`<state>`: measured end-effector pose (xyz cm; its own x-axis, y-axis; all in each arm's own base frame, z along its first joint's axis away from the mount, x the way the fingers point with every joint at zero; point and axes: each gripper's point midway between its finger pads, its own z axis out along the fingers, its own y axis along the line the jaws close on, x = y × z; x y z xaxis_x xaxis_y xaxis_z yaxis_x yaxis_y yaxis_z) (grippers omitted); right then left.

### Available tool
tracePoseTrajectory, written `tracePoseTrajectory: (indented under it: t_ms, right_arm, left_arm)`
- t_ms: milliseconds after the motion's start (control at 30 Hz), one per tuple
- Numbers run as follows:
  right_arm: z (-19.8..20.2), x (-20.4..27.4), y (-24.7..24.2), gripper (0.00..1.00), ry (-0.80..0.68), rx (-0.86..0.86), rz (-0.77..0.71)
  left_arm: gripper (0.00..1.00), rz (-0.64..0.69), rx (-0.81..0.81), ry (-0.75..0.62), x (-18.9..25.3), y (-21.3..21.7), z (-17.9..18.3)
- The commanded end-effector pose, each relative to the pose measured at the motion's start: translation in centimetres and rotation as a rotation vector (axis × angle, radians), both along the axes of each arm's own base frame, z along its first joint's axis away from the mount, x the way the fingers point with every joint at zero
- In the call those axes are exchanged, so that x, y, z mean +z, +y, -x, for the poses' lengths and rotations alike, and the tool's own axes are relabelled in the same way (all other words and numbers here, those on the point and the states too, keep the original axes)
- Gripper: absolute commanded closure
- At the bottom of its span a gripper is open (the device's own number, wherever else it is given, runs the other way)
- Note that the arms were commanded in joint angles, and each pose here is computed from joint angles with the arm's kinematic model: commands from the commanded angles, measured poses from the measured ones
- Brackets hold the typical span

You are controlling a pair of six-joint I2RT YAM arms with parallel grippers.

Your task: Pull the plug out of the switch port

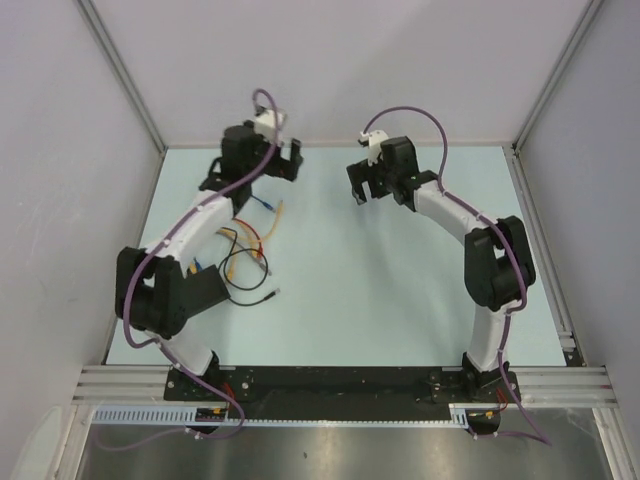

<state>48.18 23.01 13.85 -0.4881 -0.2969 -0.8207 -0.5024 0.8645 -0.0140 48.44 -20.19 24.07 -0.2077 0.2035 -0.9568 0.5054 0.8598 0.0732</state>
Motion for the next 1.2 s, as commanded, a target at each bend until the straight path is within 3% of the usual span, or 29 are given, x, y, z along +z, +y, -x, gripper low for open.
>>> tracePoseTrajectory:
  t_ms: [0, 167, 300, 433, 700, 800, 900, 1167]
  right_arm:
    - [-0.9, 1.7, 1.9, 0.02, 0.047, 0.077, -0.051]
    - [-0.3, 1.0, 2.7, 0.02, 0.111, 0.111, -0.081]
    - [0.3, 0.6, 2.7, 0.01, 0.128, 0.124, -0.073]
    - [0.5, -0.2, 2.5, 0.01, 0.139, 0.115, -0.064]
    - [0.5, -0.6, 2.8, 0.00, 0.147, 0.136, -0.051]
    - [0.7, -0.8, 2.9, 0.00, 0.154, 0.147, -0.050]
    - [0.8, -0.9, 2.9, 0.00, 0.154, 0.148, -0.049]
    - [2.0, -1.1, 1.8, 0.00, 0.164, 0.153, -0.016]
  left_arm:
    - [0.00, 0.124, 0.193, 0.122, 1.8, 7.9, 0.1]
    - [0.02, 0.080, 0.357, 0.228, -0.7, 16.1, 2.1]
    - [0.05, 0.024, 0.465, 0.392, -4.3, 22.7, 6.7]
    - [0.02, -0.085, 0.733, 0.514, -7.2, 30.7, 11.0]
    - [0.02, -0.049, 0.839, 0.780, -12.6, 33.4, 17.7]
    - [0.02, 0.032, 0.877, 0.918, -14.9, 33.7, 19.8]
    - [0.02, 0.051, 0.953, 0.929, -15.4, 35.2, 20.8]
    - [0.03, 0.012, 0.854, 1.100, -17.9, 33.2, 24.8]
